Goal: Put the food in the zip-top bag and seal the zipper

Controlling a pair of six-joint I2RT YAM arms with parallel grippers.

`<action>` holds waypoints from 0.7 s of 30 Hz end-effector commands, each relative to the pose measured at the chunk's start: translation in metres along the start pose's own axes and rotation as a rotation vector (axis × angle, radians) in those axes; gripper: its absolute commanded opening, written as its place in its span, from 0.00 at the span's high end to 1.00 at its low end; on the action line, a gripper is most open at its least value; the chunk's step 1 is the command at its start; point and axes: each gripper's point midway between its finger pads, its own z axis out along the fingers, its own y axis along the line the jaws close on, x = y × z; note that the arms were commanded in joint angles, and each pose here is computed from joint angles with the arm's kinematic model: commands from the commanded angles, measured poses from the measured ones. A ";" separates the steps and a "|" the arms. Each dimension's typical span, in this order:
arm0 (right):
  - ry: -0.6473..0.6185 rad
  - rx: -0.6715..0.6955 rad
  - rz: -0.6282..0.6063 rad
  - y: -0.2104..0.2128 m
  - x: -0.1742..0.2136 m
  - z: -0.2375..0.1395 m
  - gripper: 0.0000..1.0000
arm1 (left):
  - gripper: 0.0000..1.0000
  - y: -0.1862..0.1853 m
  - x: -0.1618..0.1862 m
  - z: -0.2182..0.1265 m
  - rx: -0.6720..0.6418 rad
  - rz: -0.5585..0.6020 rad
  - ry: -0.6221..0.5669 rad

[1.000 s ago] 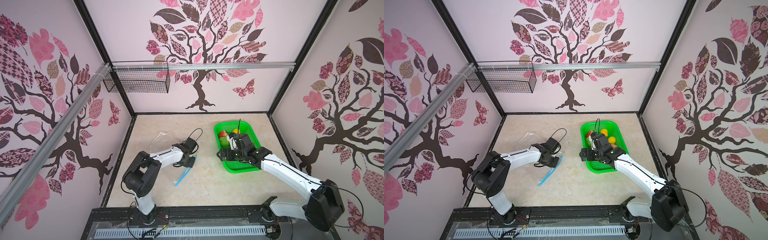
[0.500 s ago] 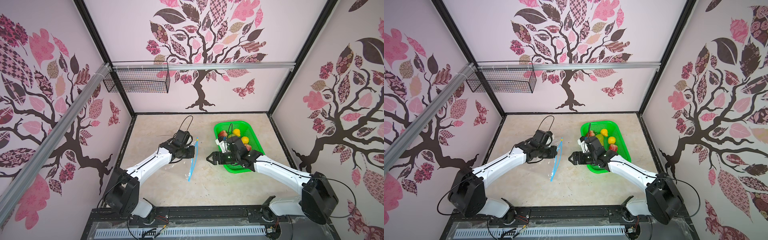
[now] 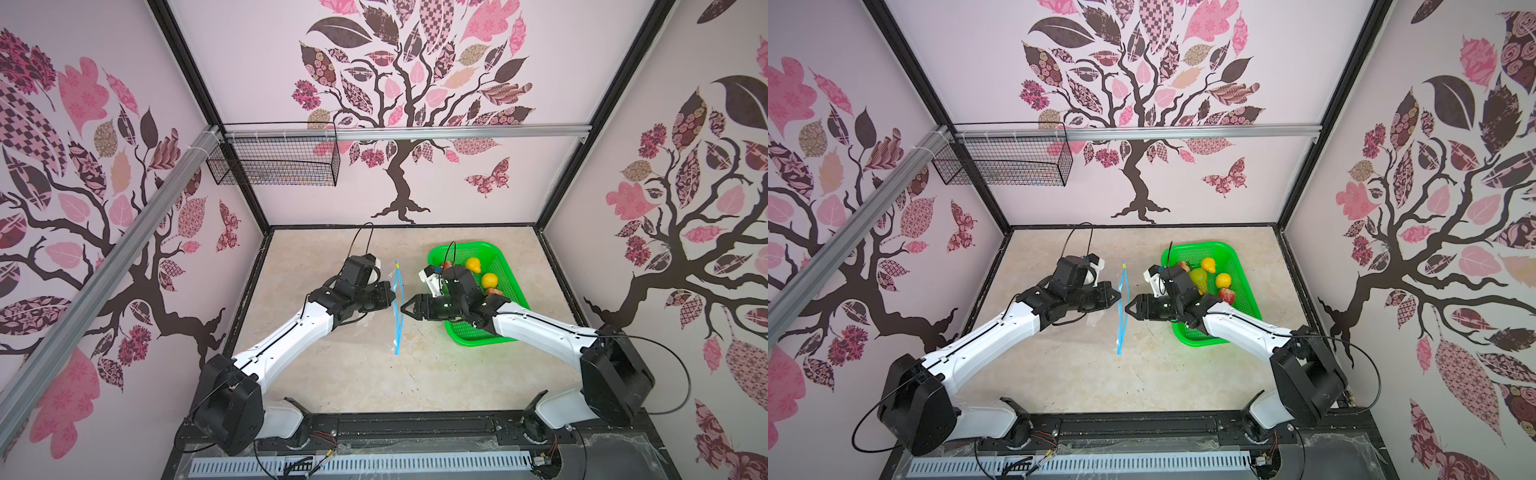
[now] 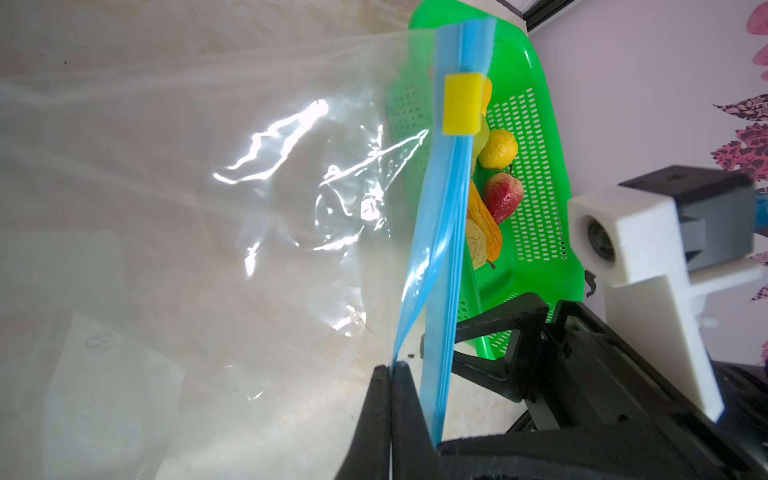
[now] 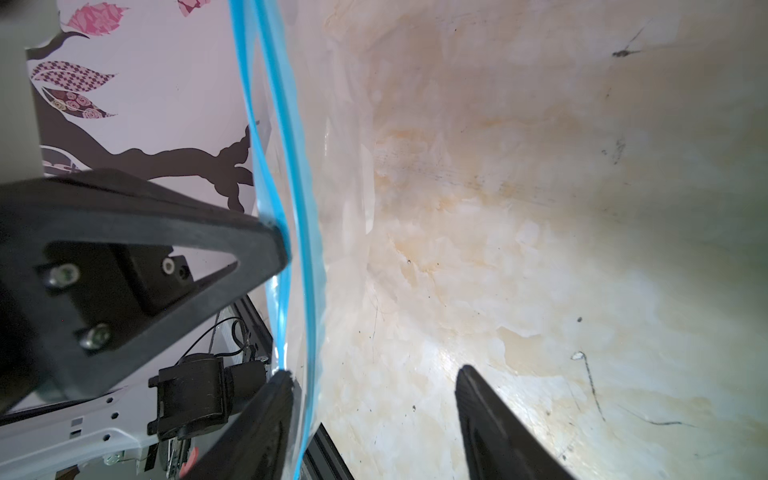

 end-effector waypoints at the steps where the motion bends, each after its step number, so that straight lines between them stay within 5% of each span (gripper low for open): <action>1: -0.005 -0.028 -0.004 0.009 -0.009 0.008 0.43 | 1.00 -0.005 0.006 -0.002 0.041 -0.014 0.005; 11: -0.059 0.118 -0.042 -0.009 -0.026 -0.010 0.96 | 1.00 -0.036 -0.005 -0.014 0.179 0.003 -0.029; 17: -0.143 0.216 -0.112 -0.004 -0.046 -0.052 1.00 | 1.00 -0.065 -0.023 -0.022 0.267 0.034 -0.042; 18: -0.154 0.217 -0.115 -0.001 -0.048 -0.057 1.00 | 0.96 -0.067 -0.024 -0.022 0.271 0.037 -0.038; 21: -0.171 0.211 -0.092 0.004 -0.049 -0.065 1.00 | 0.52 -0.077 -0.029 -0.025 0.283 0.056 -0.029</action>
